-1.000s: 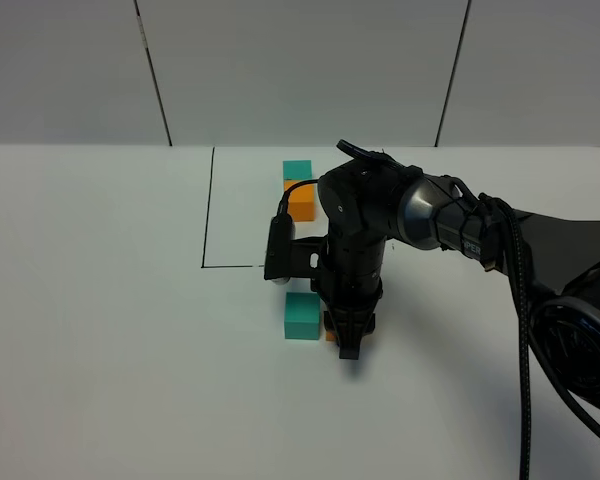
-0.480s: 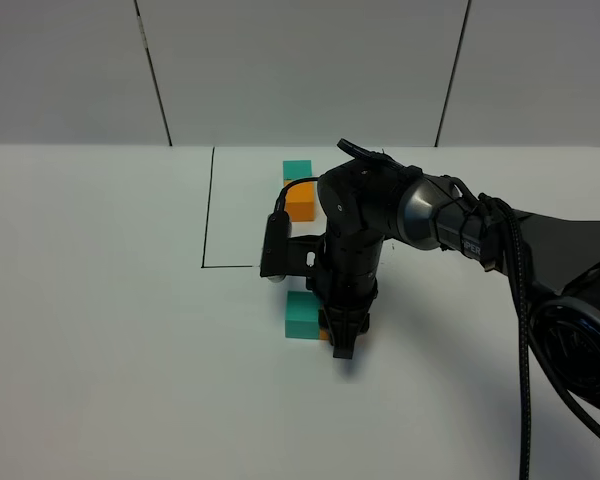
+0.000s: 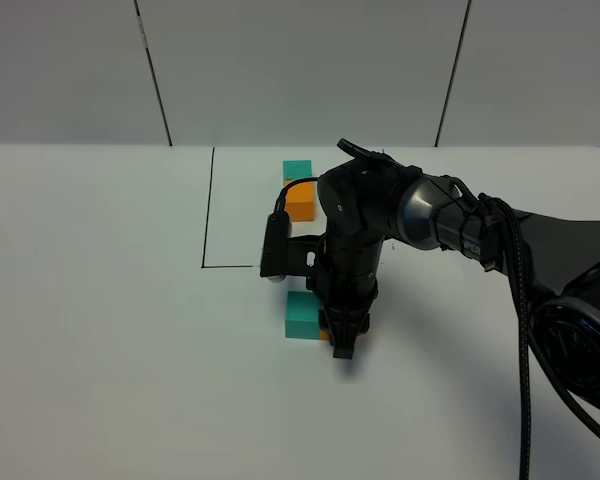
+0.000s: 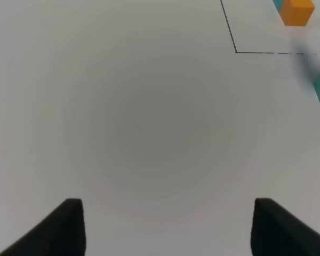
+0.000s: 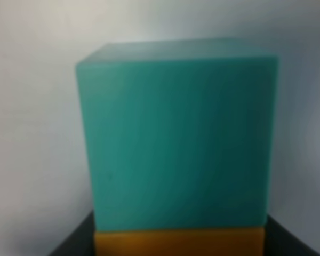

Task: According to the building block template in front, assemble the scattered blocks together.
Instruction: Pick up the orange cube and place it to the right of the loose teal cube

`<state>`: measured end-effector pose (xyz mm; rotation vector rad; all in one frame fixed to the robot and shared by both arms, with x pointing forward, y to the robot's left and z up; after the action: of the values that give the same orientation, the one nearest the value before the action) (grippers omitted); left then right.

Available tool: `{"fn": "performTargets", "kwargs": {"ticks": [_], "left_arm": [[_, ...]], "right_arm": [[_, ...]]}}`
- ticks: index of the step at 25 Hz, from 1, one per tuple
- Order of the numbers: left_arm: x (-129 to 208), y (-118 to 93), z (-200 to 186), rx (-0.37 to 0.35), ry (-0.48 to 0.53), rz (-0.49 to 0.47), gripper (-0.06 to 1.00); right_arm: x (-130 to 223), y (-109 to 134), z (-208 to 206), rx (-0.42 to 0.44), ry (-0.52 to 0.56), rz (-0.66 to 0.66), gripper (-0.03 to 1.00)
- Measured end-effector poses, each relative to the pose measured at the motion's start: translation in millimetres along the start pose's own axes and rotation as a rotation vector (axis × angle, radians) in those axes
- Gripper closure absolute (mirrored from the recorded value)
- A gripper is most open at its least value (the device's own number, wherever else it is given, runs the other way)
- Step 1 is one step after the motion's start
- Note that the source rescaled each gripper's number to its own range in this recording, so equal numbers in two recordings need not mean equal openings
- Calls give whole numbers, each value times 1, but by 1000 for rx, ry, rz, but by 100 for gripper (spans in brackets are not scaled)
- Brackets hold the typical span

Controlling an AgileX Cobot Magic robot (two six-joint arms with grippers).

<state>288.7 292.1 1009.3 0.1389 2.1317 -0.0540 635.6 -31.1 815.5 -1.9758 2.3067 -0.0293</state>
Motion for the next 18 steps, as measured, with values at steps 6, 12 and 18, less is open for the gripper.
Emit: {"fn": "performTargets", "kwargs": {"ticks": [6, 12, 18], "left_arm": [[0, 0, 0, 0, 0, 0, 55], [0, 0, 0, 0, 0, 0, 55], [0, 0, 0, 0, 0, 0, 55]], "right_arm": [[0, 0, 0, -1, 1, 0, 97], [-1, 0, 0, -2, -8, 5, 75], [-6, 5, 0, -13, -19, 55, 11]]}}
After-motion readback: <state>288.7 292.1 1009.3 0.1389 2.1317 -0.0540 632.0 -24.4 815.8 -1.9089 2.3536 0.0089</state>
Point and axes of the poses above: a point on each arm's last joint axis where the gripper is mounted, z pointing out along that axis toward the gripper, y along the wrist's bending axis when the last joint is at zero, x = y × z, the point moved 7 cm from there along z, pointing out along that axis toward the gripper, and after that the axes turned 6 degrees about z, right-handed, at the moved point
